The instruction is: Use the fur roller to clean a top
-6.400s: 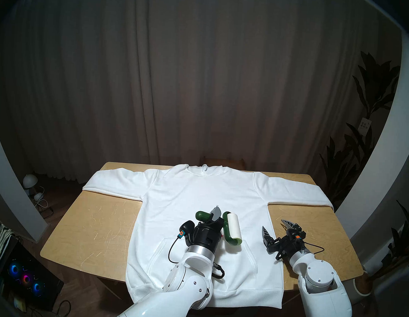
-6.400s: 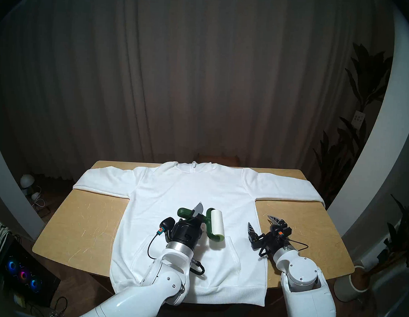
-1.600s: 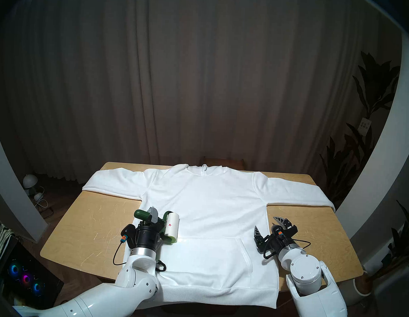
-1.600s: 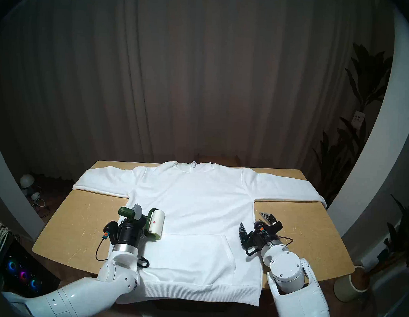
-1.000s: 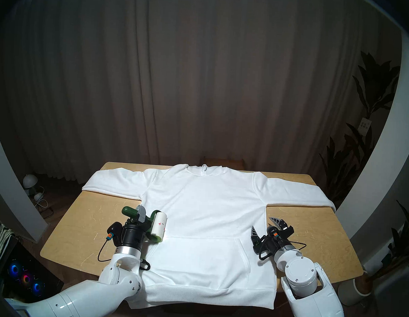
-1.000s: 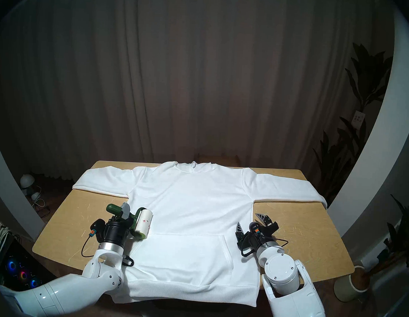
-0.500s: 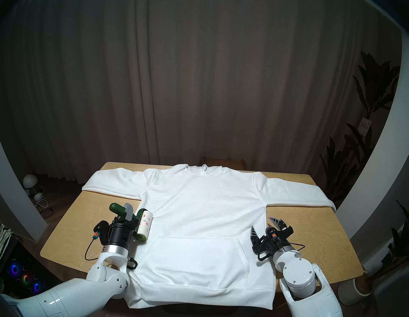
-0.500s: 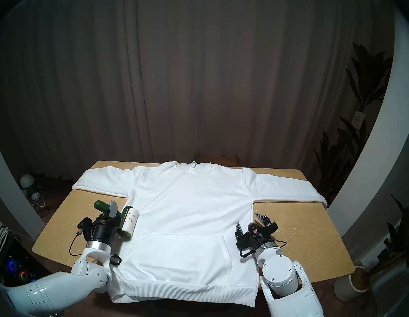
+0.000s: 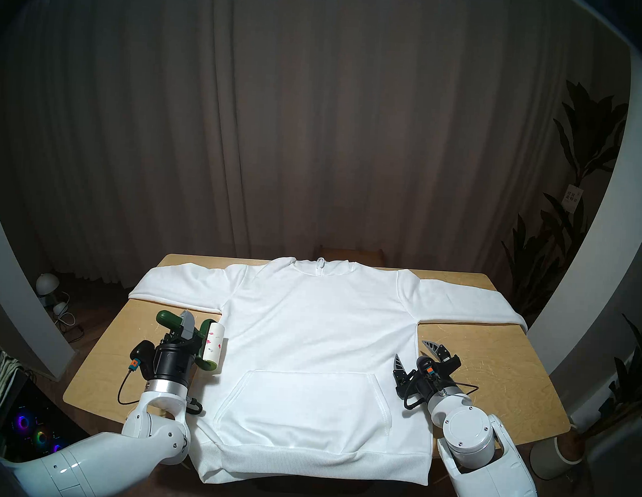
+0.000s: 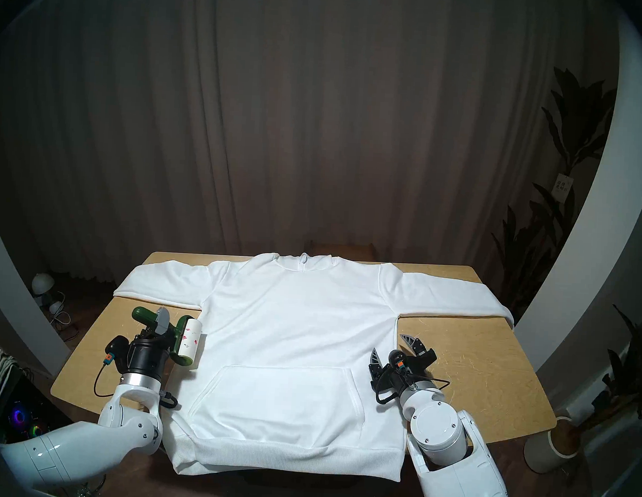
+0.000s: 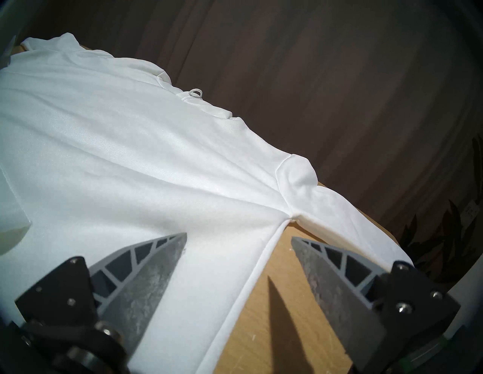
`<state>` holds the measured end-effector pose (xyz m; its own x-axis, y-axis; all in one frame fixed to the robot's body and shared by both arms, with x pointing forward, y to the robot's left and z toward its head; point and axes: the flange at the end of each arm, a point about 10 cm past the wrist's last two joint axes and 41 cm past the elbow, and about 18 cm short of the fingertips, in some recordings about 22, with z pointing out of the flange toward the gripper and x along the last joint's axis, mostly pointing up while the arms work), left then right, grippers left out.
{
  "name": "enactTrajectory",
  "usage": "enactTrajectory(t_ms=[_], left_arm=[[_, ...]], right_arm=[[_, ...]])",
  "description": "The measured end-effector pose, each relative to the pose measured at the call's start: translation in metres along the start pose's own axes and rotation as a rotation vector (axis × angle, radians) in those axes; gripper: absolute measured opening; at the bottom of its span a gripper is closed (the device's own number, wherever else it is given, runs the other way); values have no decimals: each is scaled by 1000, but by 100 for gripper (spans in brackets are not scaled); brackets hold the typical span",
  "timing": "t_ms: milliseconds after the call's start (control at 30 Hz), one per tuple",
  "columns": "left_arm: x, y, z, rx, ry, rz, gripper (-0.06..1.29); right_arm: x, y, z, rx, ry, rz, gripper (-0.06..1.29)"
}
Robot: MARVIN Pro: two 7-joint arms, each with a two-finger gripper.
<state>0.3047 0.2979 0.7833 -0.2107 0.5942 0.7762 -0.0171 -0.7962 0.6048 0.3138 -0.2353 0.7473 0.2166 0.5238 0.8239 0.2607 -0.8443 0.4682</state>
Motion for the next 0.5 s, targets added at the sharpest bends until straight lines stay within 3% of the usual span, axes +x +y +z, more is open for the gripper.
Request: enactTrajectory(t_ms=[267,500], left_arm=[[26,11,17,-16,50,-49,14],[46,10,32,49,62,-151,14]], right_arm=[[-6,5,-6,-11,-5,38,106],[-17,12,-21,-11,-6,147,107]])
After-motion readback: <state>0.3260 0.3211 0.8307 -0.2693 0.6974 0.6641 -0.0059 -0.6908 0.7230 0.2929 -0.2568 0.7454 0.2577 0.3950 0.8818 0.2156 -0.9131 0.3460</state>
